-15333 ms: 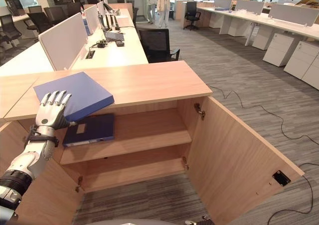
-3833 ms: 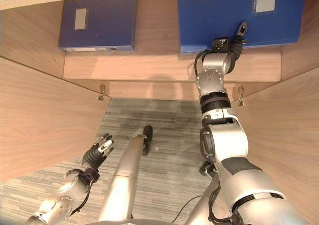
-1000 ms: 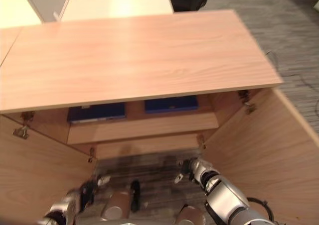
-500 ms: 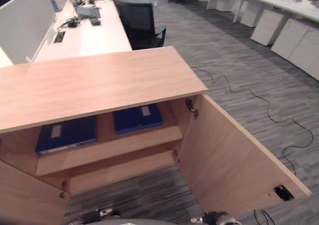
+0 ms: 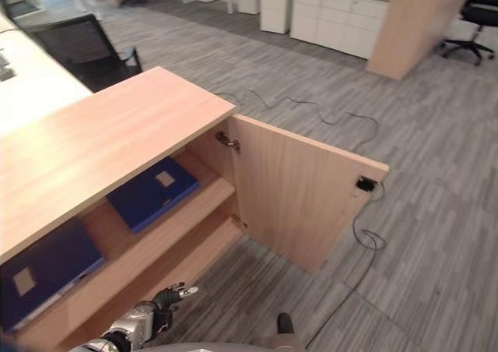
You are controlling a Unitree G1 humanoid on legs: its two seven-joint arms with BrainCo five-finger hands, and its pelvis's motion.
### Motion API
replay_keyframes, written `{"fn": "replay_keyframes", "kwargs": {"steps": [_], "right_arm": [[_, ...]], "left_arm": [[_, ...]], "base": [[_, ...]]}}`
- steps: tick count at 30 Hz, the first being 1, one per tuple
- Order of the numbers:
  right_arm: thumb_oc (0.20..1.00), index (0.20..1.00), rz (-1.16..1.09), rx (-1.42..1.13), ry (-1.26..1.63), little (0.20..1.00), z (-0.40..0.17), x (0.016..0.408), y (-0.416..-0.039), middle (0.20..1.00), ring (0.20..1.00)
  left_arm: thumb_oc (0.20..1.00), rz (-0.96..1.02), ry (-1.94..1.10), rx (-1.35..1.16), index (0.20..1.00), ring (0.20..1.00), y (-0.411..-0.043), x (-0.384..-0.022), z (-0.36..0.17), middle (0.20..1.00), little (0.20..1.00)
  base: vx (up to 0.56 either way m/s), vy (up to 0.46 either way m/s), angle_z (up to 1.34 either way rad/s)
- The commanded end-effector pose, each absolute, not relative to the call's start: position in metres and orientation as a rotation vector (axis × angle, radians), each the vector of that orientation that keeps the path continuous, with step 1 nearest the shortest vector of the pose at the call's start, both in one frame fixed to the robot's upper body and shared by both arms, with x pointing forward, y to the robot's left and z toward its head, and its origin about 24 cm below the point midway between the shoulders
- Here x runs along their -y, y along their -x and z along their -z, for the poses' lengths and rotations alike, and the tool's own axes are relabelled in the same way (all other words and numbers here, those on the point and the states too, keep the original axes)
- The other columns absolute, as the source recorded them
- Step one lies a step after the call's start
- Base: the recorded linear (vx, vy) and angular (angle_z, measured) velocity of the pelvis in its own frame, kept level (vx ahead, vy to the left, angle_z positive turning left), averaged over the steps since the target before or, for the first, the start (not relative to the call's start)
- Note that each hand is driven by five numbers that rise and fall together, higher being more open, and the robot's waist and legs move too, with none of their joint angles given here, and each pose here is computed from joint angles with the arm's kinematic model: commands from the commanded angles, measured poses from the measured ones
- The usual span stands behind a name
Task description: Put the empty folder in the office cabinet
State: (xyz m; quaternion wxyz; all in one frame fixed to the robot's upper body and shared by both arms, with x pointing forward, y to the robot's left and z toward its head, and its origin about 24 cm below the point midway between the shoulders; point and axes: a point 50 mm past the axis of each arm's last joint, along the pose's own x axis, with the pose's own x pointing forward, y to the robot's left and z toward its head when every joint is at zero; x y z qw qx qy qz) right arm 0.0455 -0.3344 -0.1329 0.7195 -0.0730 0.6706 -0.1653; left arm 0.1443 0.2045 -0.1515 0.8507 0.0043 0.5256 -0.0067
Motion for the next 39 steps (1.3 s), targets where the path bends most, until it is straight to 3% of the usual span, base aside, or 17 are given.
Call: {"fn": "replay_keyframes", "kwargs": {"steps": [1,8,15,24,39], "right_arm": [[1.000,1.000,0.476,-1.337,0.259,1.000,0.104,0.370,-0.088,1.000,1.000],[1.000,1.000,0.605,-0.913,0.440,1.000,0.034,0.413,-0.173,1.000,1.000],[1.000,1.000,0.684,-0.635,0.518,1.000,-0.022,0.430,-0.211,1.000,1.000],[1.000,1.000,0.626,-0.337,0.571,1.000,-0.070,0.413,-0.251,1.000,1.000],[1.000,1.000,0.394,-0.225,0.649,1.000,-0.098,0.366,-0.310,1.000,1.000]], "left_arm": [[1.000,-0.012,0.012,-1.092,1.000,1.000,-0.145,-0.206,0.151,1.000,1.000],[1.000,-0.082,0.047,-1.071,1.000,1.000,-0.140,-0.215,0.151,1.000,1.000],[1.000,-0.086,0.065,-1.075,1.000,1.000,-0.135,-0.212,0.153,1.000,1.000],[1.000,-0.075,0.060,-1.136,1.000,1.000,-0.117,-0.211,0.159,1.000,1.000],[1.000,-0.044,0.035,-1.186,1.000,1.000,-0.105,-0.208,0.163,1.000,1.000]], "base": [[-0.08,0.055,-0.39],[-0.04,0.033,-0.38],[0.01,0.004,-0.04],[0.03,-0.010,0.05],[0.01,-0.008,0.03]]}}
